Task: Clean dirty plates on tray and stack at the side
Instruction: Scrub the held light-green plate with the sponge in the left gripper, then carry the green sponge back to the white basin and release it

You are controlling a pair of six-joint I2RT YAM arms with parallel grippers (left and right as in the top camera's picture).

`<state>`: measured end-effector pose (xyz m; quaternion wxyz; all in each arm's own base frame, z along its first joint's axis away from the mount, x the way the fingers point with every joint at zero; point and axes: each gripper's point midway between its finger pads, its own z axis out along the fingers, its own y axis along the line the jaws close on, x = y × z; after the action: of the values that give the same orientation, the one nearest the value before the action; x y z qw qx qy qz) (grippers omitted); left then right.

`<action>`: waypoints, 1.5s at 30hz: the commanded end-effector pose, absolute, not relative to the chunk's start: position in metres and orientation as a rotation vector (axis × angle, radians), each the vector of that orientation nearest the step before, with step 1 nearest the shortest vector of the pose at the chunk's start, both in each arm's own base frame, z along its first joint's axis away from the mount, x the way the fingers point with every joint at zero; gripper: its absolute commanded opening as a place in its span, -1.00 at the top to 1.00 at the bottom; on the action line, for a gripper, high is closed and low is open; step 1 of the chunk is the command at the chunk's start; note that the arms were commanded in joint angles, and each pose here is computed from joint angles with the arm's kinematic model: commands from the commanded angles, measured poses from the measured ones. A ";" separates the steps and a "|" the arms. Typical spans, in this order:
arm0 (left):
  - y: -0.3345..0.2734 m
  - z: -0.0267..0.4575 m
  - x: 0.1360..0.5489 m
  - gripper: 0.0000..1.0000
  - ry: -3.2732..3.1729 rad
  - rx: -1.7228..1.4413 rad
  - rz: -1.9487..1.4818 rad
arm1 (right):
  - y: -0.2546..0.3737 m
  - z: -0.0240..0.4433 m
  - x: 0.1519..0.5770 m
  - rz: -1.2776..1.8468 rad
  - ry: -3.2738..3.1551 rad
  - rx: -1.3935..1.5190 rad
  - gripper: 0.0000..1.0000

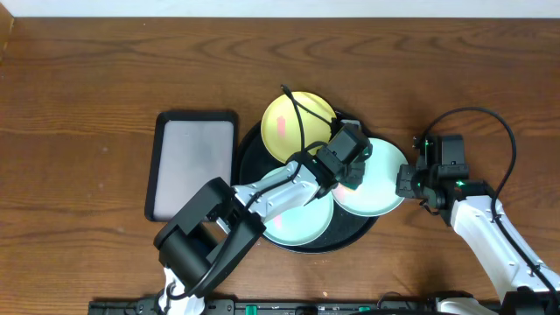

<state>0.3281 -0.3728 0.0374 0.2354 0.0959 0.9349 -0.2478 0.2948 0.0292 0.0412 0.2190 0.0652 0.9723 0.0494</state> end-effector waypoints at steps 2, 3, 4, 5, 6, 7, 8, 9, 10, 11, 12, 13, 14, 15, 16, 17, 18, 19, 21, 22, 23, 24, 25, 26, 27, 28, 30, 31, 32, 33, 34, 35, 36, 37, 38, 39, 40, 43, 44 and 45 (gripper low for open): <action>-0.410 0.066 0.318 0.85 2.493 0.387 -1.000 | 0.034 0.040 0.293 0.176 2.698 0.185 0.97; -0.418 0.078 0.315 0.85 2.457 0.417 -1.072 | 0.034 0.040 0.293 0.176 2.698 0.185 0.98; -0.424 0.088 0.313 0.85 2.426 0.442 -1.127 | 0.034 0.040 0.293 0.176 2.699 0.185 0.98; -0.427 0.098 0.311 0.85 2.406 0.459 -1.162 | 0.034 0.040 0.293 0.176 2.699 0.185 0.98; -0.428 0.108 0.310 0.85 2.387 0.466 -1.179 | 0.034 0.040 0.293 0.176 2.699 0.185 0.98; -0.428 0.117 0.311 0.85 2.371 0.465 -1.184 | 0.034 0.040 0.293 0.176 2.699 0.185 0.98; -0.426 0.125 0.311 0.85 2.358 0.461 -1.184 | 0.034 0.040 0.293 0.176 2.699 0.185 0.97; -0.423 0.132 0.313 0.85 2.347 0.453 -1.181 | 0.034 0.040 0.293 0.176 2.699 0.185 0.97; -0.419 0.140 0.315 0.86 2.340 0.439 -1.171 | 0.034 0.040 0.293 0.176 2.699 0.185 0.98; -0.412 0.146 0.318 0.85 2.338 0.418 -1.151 | 0.034 0.040 0.293 0.176 2.699 0.185 0.98; -0.404 0.151 0.322 0.86 2.341 0.392 -1.122 | 0.034 0.040 0.293 0.176 2.699 0.185 0.98; -0.394 0.156 0.326 0.85 2.347 0.358 -1.083 | 0.034 0.040 0.293 0.176 2.699 0.185 0.97; -0.382 0.159 0.330 0.85 2.360 0.323 -1.038 | 0.034 0.040 0.293 0.176 2.699 0.185 0.98; -0.367 0.163 0.335 0.85 2.379 0.278 -0.984 | 0.034 0.039 0.293 0.176 2.700 0.185 0.98; -0.356 0.165 0.337 0.85 2.392 0.250 -0.951 | 0.034 0.039 0.293 0.175 2.700 0.185 0.98; -0.342 0.167 0.339 0.85 2.412 0.216 -0.912 | 0.033 0.039 0.292 0.169 2.702 0.187 0.97; -0.327 0.170 0.340 0.85 2.432 0.182 -0.874 | 0.033 0.039 0.292 0.165 2.702 0.188 0.98; -0.311 0.171 0.341 0.85 2.455 0.145 -0.834 | 0.032 0.039 0.292 0.164 2.703 0.188 0.98; -0.278 0.174 0.341 0.85 2.499 0.064 -0.749 | 0.032 0.039 0.292 0.163 2.702 0.188 0.97; -0.259 0.175 0.341 0.85 2.518 0.024 -0.698 | 0.032 0.039 0.292 0.159 2.703 0.189 0.97; -0.241 0.177 0.341 0.85 2.531 0.000 -0.642 | 0.031 0.039 0.292 0.152 2.703 0.191 0.97; -0.221 0.178 0.341 0.85 2.541 -0.022 -0.581 | 0.029 0.039 0.292 0.141 2.702 0.194 0.97; -0.204 0.179 0.341 0.85 2.550 -0.046 -0.522 | 0.028 0.039 0.292 0.132 2.703 0.196 0.97; -0.182 0.179 0.340 0.85 2.561 -0.081 -0.450 | 0.028 0.039 0.292 0.129 2.703 0.197 0.96; -0.161 0.179 0.339 0.85 2.571 -0.122 -0.378 | 0.028 0.039 0.292 0.129 2.703 0.196 0.96; -0.140 0.180 0.338 0.85 2.580 -0.160 -0.309 | 0.028 0.039 0.292 0.129 2.703 0.196 0.96; -0.101 0.178 0.334 0.85 2.601 -0.220 -0.173 | 0.028 0.039 0.292 0.129 2.703 0.196 0.96; -0.084 0.176 0.332 0.85 2.615 -0.241 -0.112 | 0.028 0.039 0.292 0.129 2.703 0.196 0.95; -0.069 0.173 0.329 0.85 2.631 -0.253 -0.057 | 0.028 0.039 0.292 0.129 2.703 0.196 0.95; -0.055 0.170 0.327 0.85 2.650 -0.267 -0.007 | 0.028 0.039 0.292 0.129 2.703 0.196 0.95; -0.043 0.166 0.324 0.85 2.668 -0.284 0.026 | 0.028 0.039 0.292 0.129 2.703 0.196 0.95; -0.034 0.161 0.323 0.85 2.684 -0.303 0.045 | 0.028 0.039 0.292 0.129 2.703 0.196 0.95; -0.026 0.155 0.321 0.85 2.699 -0.323 0.062 | 0.028 0.039 0.292 0.129 2.703 0.196 0.95; -0.019 0.150 0.320 0.85 2.714 -0.325 0.079 | 0.028 0.039 0.292 0.129 2.703 0.196 0.95; -0.013 0.145 0.319 0.85 2.731 -0.316 0.097 | 0.028 0.039 0.292 0.129 2.703 0.196 0.95; -0.008 0.139 0.319 0.85 2.749 -0.308 0.113 | 0.028 0.039 0.292 0.129 2.703 0.196 0.95; -0.004 0.133 0.319 0.85 2.766 -0.305 0.125 | 0.028 0.039 0.292 0.129 2.703 0.196 0.96; 0.004 0.115 0.319 0.85 2.805 -0.332 0.144 | 0.028 0.039 0.292 0.129 2.703 0.196 0.96; 0.005 0.109 0.321 0.85 2.816 -0.332 0.150 | 0.028 0.039 0.292 0.129 2.703 0.196 0.96; 0.006 0.103 0.322 0.85 2.829 -0.328 0.156 | 0.028 0.039 0.292 0.129 2.703 0.196 0.96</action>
<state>0.3239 -0.0011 0.1212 0.1689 -0.1335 0.9759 0.0350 0.2927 0.0285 0.0398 0.2148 0.0657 0.9733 0.0473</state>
